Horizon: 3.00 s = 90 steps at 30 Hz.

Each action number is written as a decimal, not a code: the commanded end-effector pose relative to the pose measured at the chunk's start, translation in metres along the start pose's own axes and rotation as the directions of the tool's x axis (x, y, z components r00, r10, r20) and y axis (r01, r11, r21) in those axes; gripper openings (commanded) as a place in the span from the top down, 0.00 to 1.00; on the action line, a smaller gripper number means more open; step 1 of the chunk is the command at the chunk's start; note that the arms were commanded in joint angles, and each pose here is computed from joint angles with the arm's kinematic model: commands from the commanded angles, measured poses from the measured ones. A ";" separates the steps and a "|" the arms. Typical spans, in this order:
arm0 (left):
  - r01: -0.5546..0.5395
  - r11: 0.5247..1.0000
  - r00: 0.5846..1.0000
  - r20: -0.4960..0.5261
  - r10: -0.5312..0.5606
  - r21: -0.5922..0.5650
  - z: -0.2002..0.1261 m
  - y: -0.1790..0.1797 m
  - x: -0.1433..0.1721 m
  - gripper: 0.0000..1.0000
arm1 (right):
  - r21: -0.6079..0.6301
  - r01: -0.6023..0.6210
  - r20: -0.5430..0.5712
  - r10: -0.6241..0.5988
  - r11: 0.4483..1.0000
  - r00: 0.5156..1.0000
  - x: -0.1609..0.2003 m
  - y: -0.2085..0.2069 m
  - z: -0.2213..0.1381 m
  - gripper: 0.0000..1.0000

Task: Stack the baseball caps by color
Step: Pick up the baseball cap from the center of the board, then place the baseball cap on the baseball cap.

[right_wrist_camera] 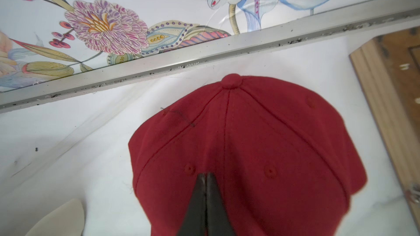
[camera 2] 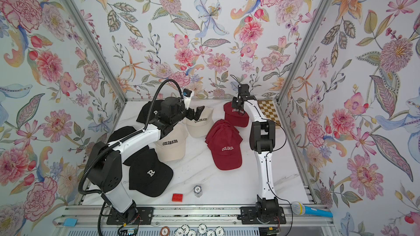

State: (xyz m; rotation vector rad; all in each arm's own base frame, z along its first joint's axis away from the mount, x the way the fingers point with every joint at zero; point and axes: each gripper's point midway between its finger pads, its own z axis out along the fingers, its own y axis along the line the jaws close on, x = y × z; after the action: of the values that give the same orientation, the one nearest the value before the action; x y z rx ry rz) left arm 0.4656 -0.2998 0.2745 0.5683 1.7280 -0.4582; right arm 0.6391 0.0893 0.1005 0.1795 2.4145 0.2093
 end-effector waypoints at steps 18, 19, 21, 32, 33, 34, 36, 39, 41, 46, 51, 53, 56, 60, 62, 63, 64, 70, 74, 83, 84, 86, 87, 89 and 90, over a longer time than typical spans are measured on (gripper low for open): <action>0.004 1.000 0.999 0.044 -0.005 0.011 0.004 0.002 -0.012 0.00 | 0.012 0.053 0.042 -0.053 0.999 0.998 -0.020 0.000 -0.067 1.00; 0.004 1.000 0.999 0.044 -0.005 0.011 0.004 0.002 -0.012 0.00 | 0.016 0.057 0.044 -0.058 0.998 0.997 -0.021 0.000 -0.069 1.00; 0.005 1.000 0.999 0.045 -0.006 0.015 0.004 0.002 -0.013 0.00 | 0.024 0.068 0.054 -0.070 0.997 0.996 -0.023 0.001 -0.076 1.00; 0.003 0.998 0.998 0.055 -0.006 0.057 -0.001 -0.006 -0.013 0.00 | 0.099 0.128 0.083 -0.136 0.987 0.987 -0.025 -0.007 -0.117 1.00; 0.002 0.998 0.998 0.056 -0.005 0.059 -0.002 -0.007 -0.012 0.00 | 0.104 0.131 0.085 -0.140 0.986 0.986 -0.024 -0.007 -0.121 1.00; 0.001 0.998 0.998 0.059 -0.004 0.058 -0.003 -0.006 -0.013 0.00 | 0.111 0.135 0.089 -0.145 0.985 0.986 -0.024 -0.008 -0.126 1.00; -0.004 0.998 0.998 0.061 0.000 0.061 -0.005 -0.007 -0.012 0.00 | 0.122 0.144 0.096 -0.156 0.982 0.983 -0.024 -0.007 -0.136 1.00; -0.002 0.998 0.998 0.069 -0.003 0.067 -0.010 -0.008 -0.014 0.00 | 0.132 0.157 0.113 -0.172 0.979 0.978 -0.024 -0.005 -0.155 1.00; -0.001 0.997 0.997 0.077 -0.005 0.072 -0.013 -0.009 -0.014 0.00 | 0.141 0.170 0.123 -0.187 0.975 0.975 -0.023 -0.003 -0.167 1.00; 0.009 0.998 0.996 0.092 -0.015 0.068 -0.026 -0.009 -0.014 0.00 | 0.149 0.213 0.147 -0.234 0.966 0.961 -0.015 0.006 -0.201 1.00; 0.032 0.998 0.993 0.112 -0.037 0.052 -0.046 -0.008 -0.017 0.00 | 0.140 0.247 0.169 -0.269 0.959 0.948 -0.002 0.014 -0.236 1.00; 0.043 0.998 0.990 0.134 -0.049 0.046 -0.059 -0.008 -0.025 0.00 | 0.130 0.255 0.179 -0.276 0.958 0.944 0.005 0.017 -0.250 1.00; 0.059 0.997 0.987 0.148 -0.065 0.044 -0.073 -0.011 -0.027 0.00 | 0.110 0.278 0.193 -0.295 0.954 0.936 0.018 0.025 -0.271 1.00; 0.069 0.998 0.986 0.151 -0.070 0.009 -0.095 -0.013 -0.030 0.00 | 0.085 0.307 0.198 -0.318 0.948 0.927 0.038 0.031 -0.294 1.00; 0.080 0.997 0.985 0.152 -0.078 -0.009 -0.106 -0.015 -0.034 0.00 | 0.060 0.307 0.191 -0.312 0.950 0.930 0.049 0.034 -0.304 1.00; 0.083 0.997 0.986 0.148 -0.081 -0.009 -0.112 -0.017 -0.035 0.00 | 0.040 0.309 0.187 -0.311 0.950 0.932 0.056 0.037 -0.309 1.00; 0.078 0.997 0.986 0.146 -0.077 -0.005 -0.118 -0.022 -0.035 0.00 | 0.034 0.313 0.189 -0.314 0.949 0.931 0.062 0.039 -0.314 1.00; 0.090 0.995 0.989 0.121 -0.085 -0.036 -0.155 -0.044 -0.020 0.00 | -0.021 0.308 0.167 -0.301 0.951 0.939 0.111 0.047 -0.330 1.00; 0.123 0.991 0.985 0.127 -0.116 -0.047 -0.180 -0.058 -0.009 0.00 | -0.038 0.330 0.146 -0.322 0.943 0.936 0.135 0.051 -0.333 1.00; 0.189 0.979 0.973 0.152 -0.176 -0.071 -0.211 -0.058 0.008 0.00 | -0.004 0.393 0.115 -0.390 0.919 0.913 0.159 0.046 -0.328 1.00; 0.185 0.980 0.973 0.152 -0.172 -0.076 -0.212 -0.057 0.009 0.00 | -0.001 0.399 0.114 -0.396 0.917 0.911 0.160 0.046 -0.328 1.00; 0.173 0.981 0.976 0.151 -0.158 -0.092 -0.212 -0.055 0.011 0.00 | 0.006 0.409 0.109 -0.407 0.913 0.907 0.164 0.046 -0.326 1.00; 0.168 0.981 0.977 0.152 -0.152 -0.097 -0.212 -0.054 0.011 0.00 | 0.013 0.414 0.108 -0.413 0.910 0.904 0.165 0.046 -0.325 1.00; 0.151 0.983 0.979 0.153 -0.135 -0.102 -0.209 -0.054 0.010 0.00 | 0.027 0.426 0.103 -0.426 0.904 0.899 0.167 0.048 -0.324 1.00; 0.139 0.985 0.981 0.150 -0.123 -0.102 -0.207 -0.055 0.009 0.00 | 0.033 0.427 0.103 -0.428 0.903 0.898 0.168 0.049 -0.323 1.00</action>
State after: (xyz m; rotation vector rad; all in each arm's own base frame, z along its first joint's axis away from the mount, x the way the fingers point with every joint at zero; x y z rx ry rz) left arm 0.2663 -0.2234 0.3142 0.3301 1.6488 -0.5227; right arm 0.3042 0.1385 0.2417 -0.3354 2.2990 0.0358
